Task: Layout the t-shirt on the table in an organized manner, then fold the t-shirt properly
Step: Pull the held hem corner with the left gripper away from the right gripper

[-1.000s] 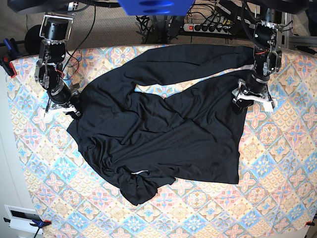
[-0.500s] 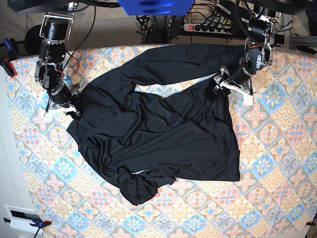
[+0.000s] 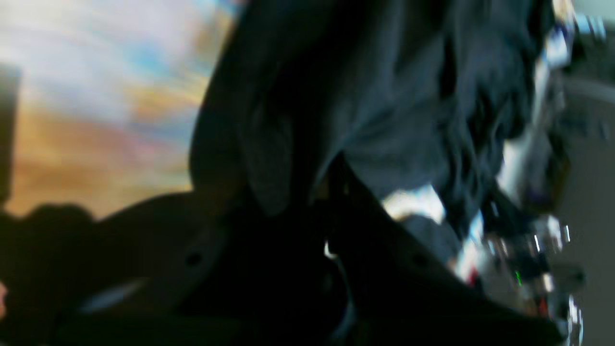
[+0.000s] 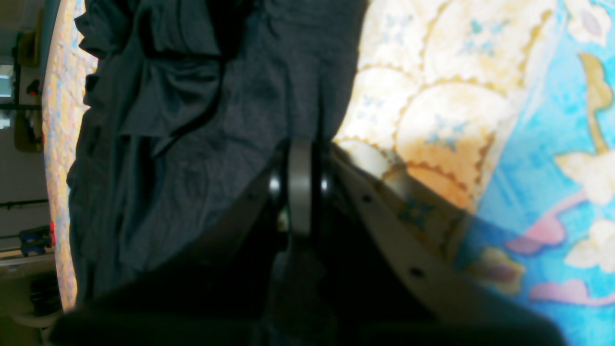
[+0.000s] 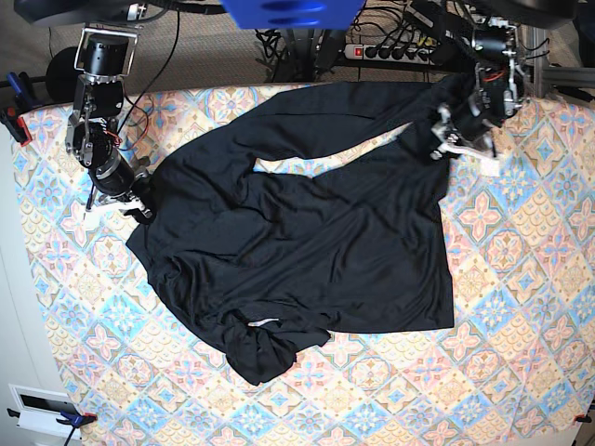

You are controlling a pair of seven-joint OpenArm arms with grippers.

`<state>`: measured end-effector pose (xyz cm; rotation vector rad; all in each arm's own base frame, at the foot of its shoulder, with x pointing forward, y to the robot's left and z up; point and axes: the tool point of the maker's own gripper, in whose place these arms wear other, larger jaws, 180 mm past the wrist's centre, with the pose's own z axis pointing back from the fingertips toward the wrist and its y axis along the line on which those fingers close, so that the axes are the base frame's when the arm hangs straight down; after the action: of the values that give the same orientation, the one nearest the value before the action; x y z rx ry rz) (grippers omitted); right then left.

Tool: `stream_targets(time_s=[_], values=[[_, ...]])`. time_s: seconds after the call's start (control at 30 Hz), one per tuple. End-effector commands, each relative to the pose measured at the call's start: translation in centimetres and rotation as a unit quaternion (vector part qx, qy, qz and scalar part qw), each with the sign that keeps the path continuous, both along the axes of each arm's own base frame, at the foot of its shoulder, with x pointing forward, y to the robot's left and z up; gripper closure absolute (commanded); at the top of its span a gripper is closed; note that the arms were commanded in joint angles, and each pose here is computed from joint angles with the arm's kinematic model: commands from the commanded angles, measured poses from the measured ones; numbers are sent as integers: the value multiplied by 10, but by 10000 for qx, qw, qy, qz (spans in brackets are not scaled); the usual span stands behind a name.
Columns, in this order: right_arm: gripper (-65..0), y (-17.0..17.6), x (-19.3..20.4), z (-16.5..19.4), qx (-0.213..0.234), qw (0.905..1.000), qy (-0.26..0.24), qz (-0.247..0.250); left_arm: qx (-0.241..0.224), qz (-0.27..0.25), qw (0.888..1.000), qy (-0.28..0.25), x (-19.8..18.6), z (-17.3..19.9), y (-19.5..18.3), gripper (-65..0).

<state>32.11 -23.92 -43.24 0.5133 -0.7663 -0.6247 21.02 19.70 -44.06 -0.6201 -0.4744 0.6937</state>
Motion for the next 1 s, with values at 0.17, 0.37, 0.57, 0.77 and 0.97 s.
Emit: stream_targets(time_s=[0.17, 0.37, 0.57, 0.77, 0.97], values=[[-11, 2, -1, 1, -41, 9999, 89, 124, 517, 327, 9981, 6, 2, 8, 48, 0], [-11, 1, 0, 2, -48, 9999, 71, 116, 1075, 498, 9930, -37, 5, 14, 82, 0], [-11, 1, 1, 3, -53, 9999, 48, 106, 1529, 712, 9857, -72, 22, 16, 110, 0], [-11, -3, 0, 3, -62, 10000, 42, 63, 1290, 1109, 9852, 204, 30, -6, 126, 0], [-11, -3, 0, 3, -57, 9999, 53, 72, 1206, 1125, 9856, 369, 24, -17, 124, -12]])
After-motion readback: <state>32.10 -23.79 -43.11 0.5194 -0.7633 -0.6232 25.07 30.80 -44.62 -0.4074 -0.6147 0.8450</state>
